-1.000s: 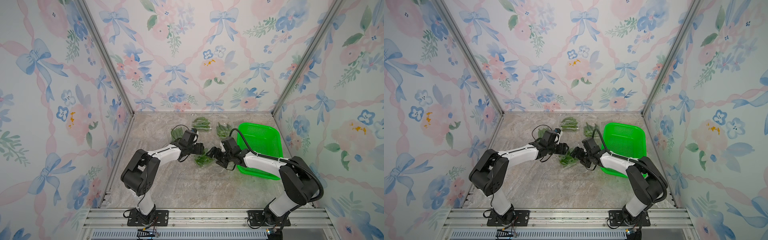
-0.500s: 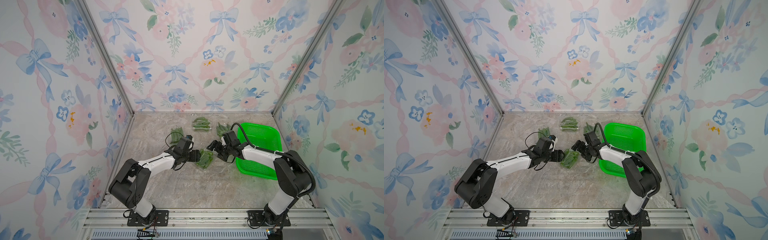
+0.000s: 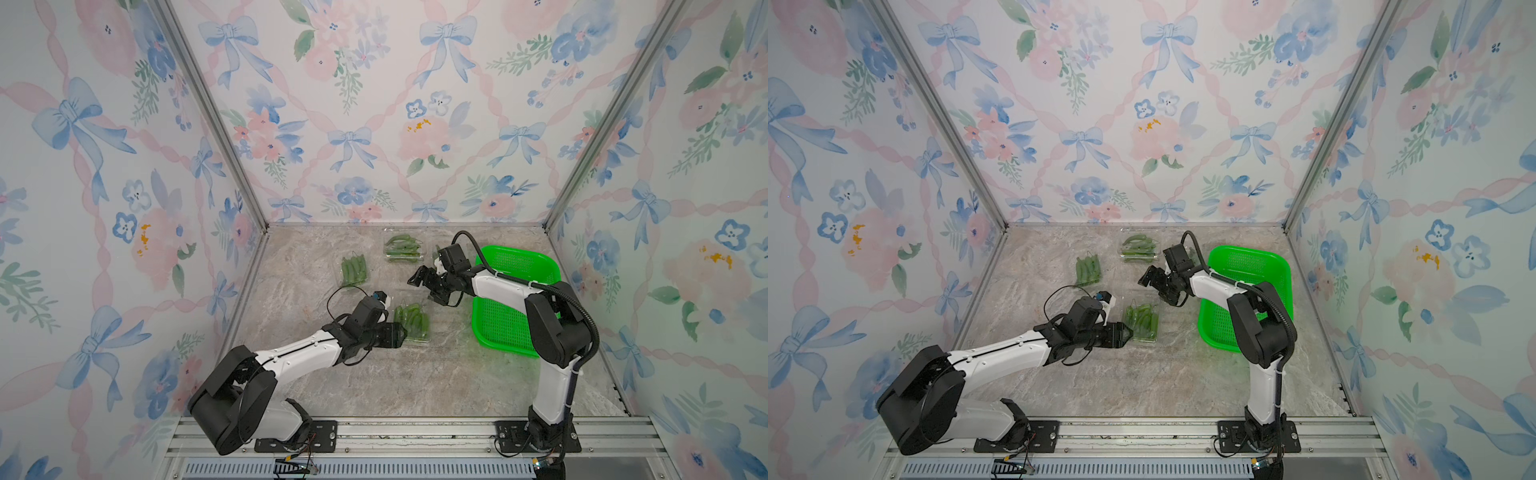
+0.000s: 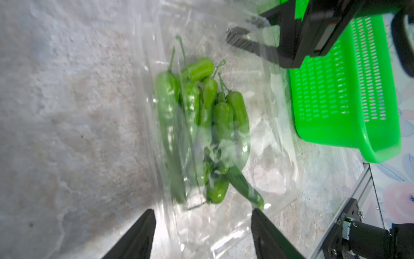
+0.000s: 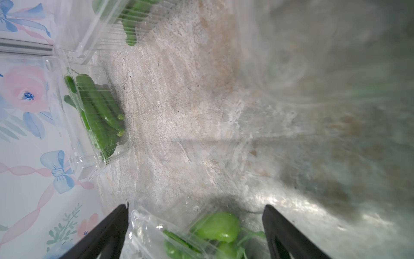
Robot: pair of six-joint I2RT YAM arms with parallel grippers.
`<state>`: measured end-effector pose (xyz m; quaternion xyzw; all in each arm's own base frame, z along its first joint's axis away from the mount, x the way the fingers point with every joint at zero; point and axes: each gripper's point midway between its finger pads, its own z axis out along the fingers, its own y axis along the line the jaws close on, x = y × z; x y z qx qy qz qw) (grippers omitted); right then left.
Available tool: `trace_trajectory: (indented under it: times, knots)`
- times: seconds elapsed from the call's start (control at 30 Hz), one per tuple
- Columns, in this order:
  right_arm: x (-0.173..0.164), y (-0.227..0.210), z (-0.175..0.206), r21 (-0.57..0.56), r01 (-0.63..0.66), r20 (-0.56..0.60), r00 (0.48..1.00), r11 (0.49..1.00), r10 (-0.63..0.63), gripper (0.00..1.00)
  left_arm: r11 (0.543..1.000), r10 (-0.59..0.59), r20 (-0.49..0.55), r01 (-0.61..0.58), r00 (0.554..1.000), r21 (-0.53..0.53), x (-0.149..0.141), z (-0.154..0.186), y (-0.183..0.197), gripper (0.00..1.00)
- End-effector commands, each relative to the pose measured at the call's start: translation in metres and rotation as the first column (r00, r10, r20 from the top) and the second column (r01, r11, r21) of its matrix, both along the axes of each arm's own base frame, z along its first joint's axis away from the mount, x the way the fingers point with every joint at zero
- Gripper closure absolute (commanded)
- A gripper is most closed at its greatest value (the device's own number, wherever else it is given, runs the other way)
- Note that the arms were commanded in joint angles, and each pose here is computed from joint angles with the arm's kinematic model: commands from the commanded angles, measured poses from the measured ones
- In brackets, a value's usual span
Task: Take small green peppers out of containers
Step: Adjust the packing box at the center of the board.
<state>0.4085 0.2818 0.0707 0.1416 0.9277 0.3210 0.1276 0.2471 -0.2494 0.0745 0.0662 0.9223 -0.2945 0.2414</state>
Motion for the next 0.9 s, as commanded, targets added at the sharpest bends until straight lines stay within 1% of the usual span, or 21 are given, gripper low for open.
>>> trace_trajectory:
  times: [0.0, 0.17, 0.27, 0.37, 0.47, 0.6, 0.73, 0.87]
  knots:
    - [-0.006, -0.006, -0.009, -0.058, -0.062, -0.033, 0.998, 0.996, 0.060, 0.05, 0.999, 0.032, -0.023, -0.033, 0.999, -0.023, -0.011, -0.003, 0.009, 0.28]
    - [-0.010, -0.019, -0.008, -0.133, -0.080, -0.031, 0.997, 0.988, 0.077, 0.04, 0.992, 0.110, 0.017, -0.109, 0.994, -0.058, -0.003, 0.010, 0.030, 0.27]
    - [-0.011, -0.022, -0.003, -0.141, -0.084, -0.013, 0.996, 0.986, 0.083, 0.03, 0.989, 0.138, 0.036, -0.135, 0.990, -0.066, 0.008, 0.015, 0.040, 0.27]
    - [-0.012, -0.021, 0.003, -0.139, -0.086, -0.004, 0.996, 0.986, 0.087, 0.03, 0.989, 0.130, 0.049, -0.127, 0.990, -0.071, 0.013, 0.020, 0.041, 0.27]
    - [-0.018, -0.018, 0.011, -0.149, -0.104, 0.014, 0.994, 0.983, 0.107, 0.03, 0.988, 0.141, 0.036, -0.139, 0.989, -0.064, 0.016, 0.015, 0.046, 0.27]
    - [-0.031, -0.019, 0.018, -0.181, -0.122, 0.014, 0.992, 0.976, 0.126, 0.03, 0.985, 0.161, 0.007, -0.160, 0.987, -0.058, 0.012, 0.002, 0.057, 0.28]
    - [-0.046, -0.020, 0.022, -0.192, -0.121, 0.018, 0.992, 0.974, 0.127, 0.04, 0.977, 0.194, 0.020, -0.192, 0.981, -0.093, 0.014, 0.003, 0.069, 0.28]
    - [-0.058, -0.012, 0.022, -0.213, -0.157, 0.019, 0.986, 0.964, 0.165, 0.05, 0.972, 0.204, 0.014, -0.201, 0.979, -0.120, 0.019, -0.001, 0.076, 0.30]
